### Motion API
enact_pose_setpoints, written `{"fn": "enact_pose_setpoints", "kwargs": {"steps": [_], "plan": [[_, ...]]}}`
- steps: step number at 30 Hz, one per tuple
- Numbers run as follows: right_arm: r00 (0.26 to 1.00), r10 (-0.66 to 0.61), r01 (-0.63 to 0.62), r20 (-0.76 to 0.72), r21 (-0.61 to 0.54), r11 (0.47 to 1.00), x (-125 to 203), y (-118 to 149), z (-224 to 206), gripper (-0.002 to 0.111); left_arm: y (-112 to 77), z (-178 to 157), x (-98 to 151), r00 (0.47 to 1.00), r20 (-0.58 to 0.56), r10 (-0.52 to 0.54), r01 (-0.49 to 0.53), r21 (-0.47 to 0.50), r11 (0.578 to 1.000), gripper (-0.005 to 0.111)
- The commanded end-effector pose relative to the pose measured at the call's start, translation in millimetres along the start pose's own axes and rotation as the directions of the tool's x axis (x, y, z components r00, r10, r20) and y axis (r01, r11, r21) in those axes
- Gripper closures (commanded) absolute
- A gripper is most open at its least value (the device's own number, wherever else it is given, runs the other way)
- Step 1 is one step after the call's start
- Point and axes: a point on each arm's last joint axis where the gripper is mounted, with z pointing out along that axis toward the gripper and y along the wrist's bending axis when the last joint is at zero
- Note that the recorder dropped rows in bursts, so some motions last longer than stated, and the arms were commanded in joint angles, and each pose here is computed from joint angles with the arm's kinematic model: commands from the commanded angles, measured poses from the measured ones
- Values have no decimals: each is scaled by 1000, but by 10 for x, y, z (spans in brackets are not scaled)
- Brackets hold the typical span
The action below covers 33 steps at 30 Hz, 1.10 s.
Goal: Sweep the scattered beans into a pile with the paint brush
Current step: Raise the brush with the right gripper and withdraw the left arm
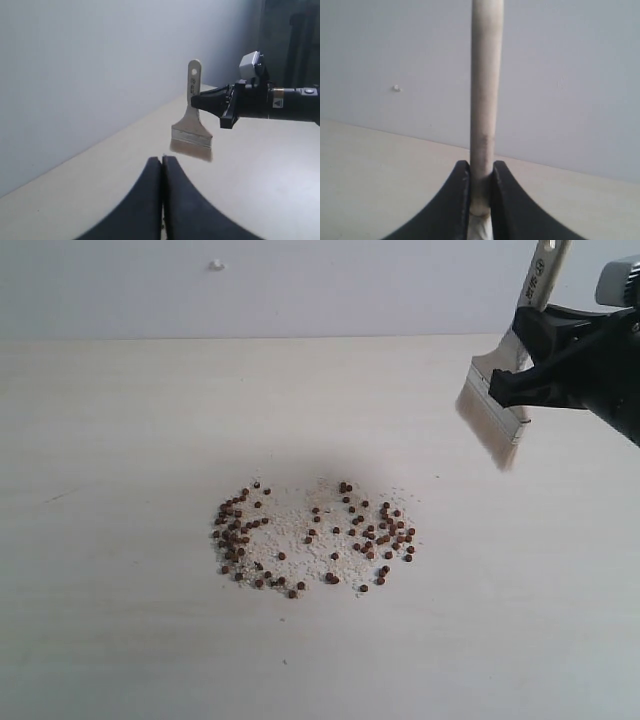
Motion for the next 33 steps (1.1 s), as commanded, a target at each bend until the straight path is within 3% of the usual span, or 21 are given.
{"fn": "enact_pose_setpoints", "kwargs": {"steps": [1, 7, 12, 28, 33], "plan": [[1000, 3, -2, 24, -12, 1000, -44, 16, 3, 108, 59, -248, 384, 995, 86, -48, 51, -34, 998, 107], [1000, 3, -3, 24, -14, 1000, -44, 18, 3, 108, 128, -460, 614, 981, 192, -37, 58, -104, 993, 107], [1000, -4, 5, 22, -41, 999, -42, 42, 2, 108, 112, -501, 805, 970, 230, -80, 103, -90, 991, 107], [999, 28, -27, 22, -45, 999, -43, 45, 2, 108, 82, -332, 1660, 972, 30, -235, 237, -120, 964, 107], [999, 25, -24, 24, -49, 999, -45, 49, 2, 108, 128, -340, 1690, 973, 9, -230, 228, -177, 957, 107]]}}
